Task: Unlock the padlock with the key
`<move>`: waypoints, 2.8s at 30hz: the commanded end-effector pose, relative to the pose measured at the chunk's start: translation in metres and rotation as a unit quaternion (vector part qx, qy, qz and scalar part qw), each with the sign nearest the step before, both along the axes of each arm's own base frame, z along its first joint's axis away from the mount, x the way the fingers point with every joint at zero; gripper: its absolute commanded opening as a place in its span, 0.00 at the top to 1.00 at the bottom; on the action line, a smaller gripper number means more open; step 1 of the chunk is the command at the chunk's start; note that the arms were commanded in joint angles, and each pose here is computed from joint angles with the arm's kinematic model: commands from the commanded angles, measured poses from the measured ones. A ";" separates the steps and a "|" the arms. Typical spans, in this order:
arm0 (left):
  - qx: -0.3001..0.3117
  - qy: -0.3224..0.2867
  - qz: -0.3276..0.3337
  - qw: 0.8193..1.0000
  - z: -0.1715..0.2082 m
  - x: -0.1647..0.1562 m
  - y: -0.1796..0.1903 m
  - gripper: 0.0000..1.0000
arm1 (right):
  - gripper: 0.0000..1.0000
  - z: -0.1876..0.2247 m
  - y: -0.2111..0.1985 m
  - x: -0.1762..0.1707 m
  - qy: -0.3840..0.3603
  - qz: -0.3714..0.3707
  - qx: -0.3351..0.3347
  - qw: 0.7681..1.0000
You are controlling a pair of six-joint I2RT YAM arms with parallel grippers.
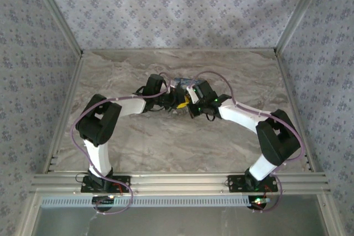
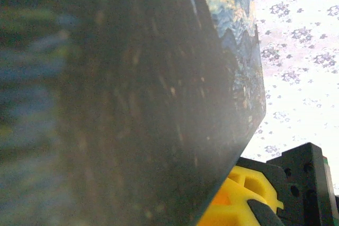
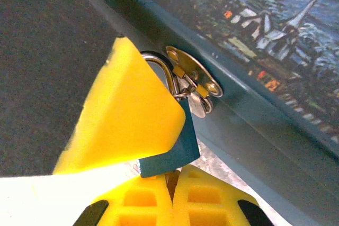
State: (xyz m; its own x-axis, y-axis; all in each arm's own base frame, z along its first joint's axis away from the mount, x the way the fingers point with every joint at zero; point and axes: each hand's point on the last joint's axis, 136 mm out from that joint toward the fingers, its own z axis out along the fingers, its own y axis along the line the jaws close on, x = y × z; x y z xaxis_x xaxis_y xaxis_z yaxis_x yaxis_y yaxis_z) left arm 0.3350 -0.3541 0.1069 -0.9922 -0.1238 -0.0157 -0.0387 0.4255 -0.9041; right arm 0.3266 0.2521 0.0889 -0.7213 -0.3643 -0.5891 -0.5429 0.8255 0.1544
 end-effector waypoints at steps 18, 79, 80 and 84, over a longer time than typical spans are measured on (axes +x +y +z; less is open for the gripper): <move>-0.035 -0.052 -0.030 0.998 0.041 -0.003 -0.008 1.00 | 0.64 0.013 -0.016 -0.008 0.012 -0.030 0.051 0.998; 0.212 -0.126 0.091 0.965 0.006 -0.012 0.088 0.02 | 0.50 -0.029 -0.002 -0.029 -0.009 -0.041 -0.026 0.999; 0.219 -0.128 0.097 0.962 0.005 -0.010 0.091 0.02 | 0.50 -0.031 -0.003 -0.028 -0.010 -0.044 -0.032 0.998; 0.237 -0.134 0.125 0.954 0.004 0.000 0.104 0.02 | 0.49 -0.039 -0.004 -0.021 -0.017 -0.068 -0.053 0.996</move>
